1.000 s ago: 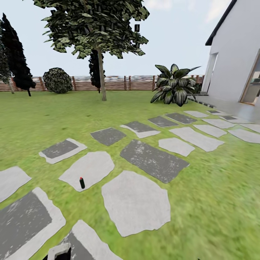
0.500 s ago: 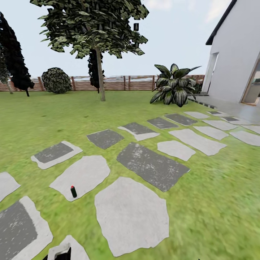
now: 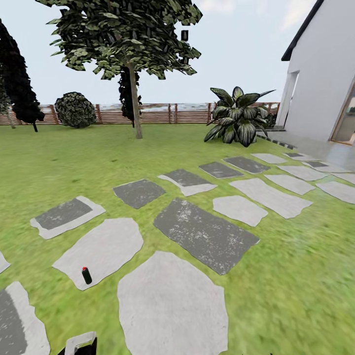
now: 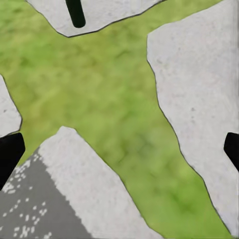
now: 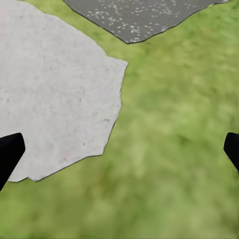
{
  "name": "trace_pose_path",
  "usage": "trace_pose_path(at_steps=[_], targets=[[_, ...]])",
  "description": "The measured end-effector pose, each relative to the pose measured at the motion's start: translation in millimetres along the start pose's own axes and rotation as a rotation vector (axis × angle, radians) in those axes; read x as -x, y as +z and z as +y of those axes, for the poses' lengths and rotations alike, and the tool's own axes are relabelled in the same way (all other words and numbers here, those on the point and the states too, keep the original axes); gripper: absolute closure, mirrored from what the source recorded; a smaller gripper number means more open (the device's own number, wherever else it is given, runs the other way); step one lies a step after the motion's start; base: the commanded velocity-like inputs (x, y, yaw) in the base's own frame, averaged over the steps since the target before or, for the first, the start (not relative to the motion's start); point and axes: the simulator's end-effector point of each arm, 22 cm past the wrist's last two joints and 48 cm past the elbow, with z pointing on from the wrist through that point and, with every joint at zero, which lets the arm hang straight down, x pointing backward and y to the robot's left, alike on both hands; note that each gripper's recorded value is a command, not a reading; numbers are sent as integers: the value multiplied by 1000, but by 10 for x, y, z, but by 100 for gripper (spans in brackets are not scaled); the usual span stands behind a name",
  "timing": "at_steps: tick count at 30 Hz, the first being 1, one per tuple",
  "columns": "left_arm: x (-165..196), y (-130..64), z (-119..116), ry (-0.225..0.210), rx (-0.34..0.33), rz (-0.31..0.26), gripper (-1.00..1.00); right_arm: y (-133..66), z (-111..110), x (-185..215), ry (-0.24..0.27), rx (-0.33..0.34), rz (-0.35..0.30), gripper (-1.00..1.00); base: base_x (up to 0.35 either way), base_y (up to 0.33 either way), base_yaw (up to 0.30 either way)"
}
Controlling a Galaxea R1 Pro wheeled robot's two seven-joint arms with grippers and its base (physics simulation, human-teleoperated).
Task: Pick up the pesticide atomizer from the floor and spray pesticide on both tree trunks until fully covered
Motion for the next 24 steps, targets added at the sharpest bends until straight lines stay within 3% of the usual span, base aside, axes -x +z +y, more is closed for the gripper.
trace_pose_path(at_steps=[24], targets=[[-3, -1, -4, 0, 0, 1, -100, -1, 2, -10, 0, 1, 3, -100, 295, -141, 0]])
